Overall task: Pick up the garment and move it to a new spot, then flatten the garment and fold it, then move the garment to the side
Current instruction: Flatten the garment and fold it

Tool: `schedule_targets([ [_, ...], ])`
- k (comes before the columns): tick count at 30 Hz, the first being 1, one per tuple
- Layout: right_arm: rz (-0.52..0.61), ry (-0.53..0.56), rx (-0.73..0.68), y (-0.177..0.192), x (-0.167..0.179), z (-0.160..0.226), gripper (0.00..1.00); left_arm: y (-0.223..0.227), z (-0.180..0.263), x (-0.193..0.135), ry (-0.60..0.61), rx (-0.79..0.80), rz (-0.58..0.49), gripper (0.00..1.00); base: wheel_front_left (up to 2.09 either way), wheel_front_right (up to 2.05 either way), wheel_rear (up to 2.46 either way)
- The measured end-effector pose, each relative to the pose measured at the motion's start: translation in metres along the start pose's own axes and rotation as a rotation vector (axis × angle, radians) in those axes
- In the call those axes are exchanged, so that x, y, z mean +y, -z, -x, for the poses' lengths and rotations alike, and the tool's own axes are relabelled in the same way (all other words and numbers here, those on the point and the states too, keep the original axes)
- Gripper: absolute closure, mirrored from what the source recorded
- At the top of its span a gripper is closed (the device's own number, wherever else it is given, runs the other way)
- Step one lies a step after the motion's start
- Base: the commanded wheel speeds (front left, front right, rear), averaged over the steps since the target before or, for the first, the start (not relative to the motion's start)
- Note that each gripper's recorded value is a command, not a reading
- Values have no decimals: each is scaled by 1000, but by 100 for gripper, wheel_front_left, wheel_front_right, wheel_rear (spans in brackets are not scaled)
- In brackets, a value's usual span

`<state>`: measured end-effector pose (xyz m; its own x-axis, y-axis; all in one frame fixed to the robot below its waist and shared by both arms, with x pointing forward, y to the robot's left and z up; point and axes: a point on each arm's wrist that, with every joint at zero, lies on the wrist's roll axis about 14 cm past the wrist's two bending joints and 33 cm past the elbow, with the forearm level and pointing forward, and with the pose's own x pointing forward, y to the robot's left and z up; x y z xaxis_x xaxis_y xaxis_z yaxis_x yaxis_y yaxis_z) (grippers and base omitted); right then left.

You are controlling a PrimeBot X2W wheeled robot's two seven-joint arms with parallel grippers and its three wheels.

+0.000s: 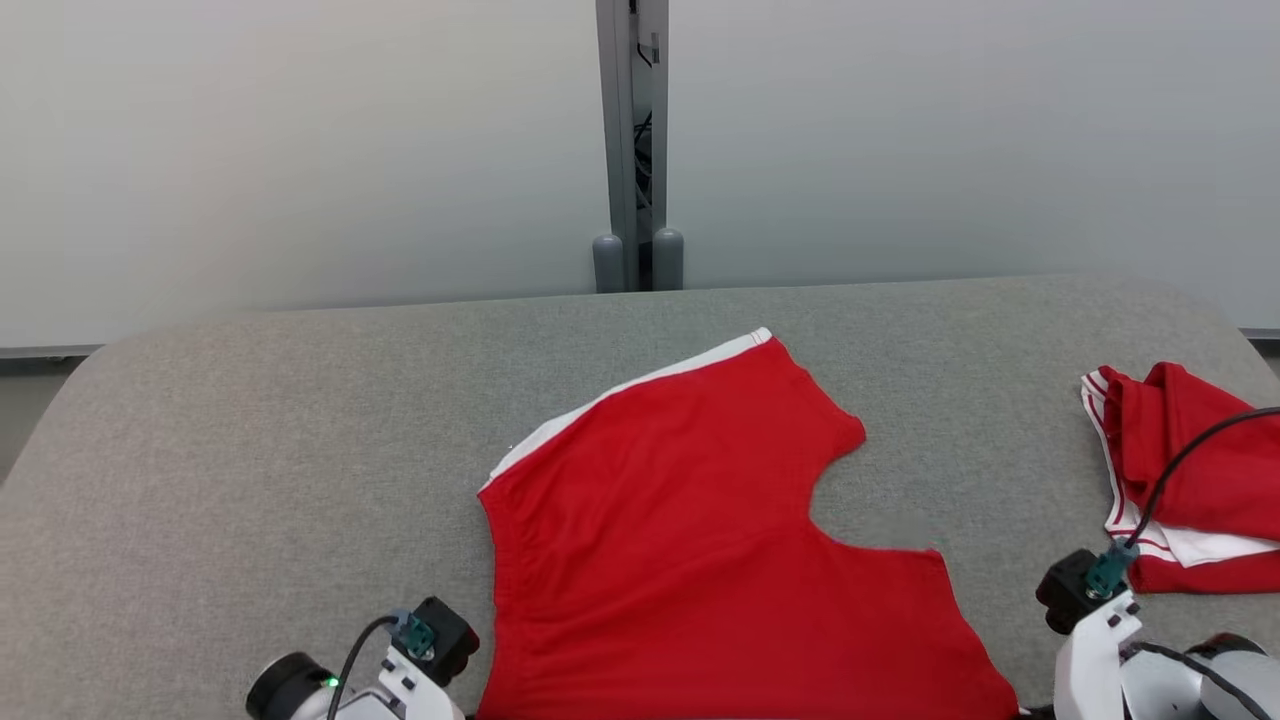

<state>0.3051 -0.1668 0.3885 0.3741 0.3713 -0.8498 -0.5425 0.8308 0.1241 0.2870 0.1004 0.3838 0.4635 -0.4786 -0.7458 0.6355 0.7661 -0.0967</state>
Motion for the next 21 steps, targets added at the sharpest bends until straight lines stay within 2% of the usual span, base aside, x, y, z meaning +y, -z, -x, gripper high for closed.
schedule_targets([
  [11, -55, -46, 133, 39, 7, 17, 100, 25, 26, -37, 83, 67, 43, 100, 0, 0, 0],
  [16, -55, -57, 93, 31, 12, 18, 100, 22, 30, -36, 73, 56, 77, 100, 0, 0, 0],
  [21, -66, -57, 19, 11, 12, 18, 100, 7, 32, -39, 106, 5, 210, 100, 0, 0, 0],
])
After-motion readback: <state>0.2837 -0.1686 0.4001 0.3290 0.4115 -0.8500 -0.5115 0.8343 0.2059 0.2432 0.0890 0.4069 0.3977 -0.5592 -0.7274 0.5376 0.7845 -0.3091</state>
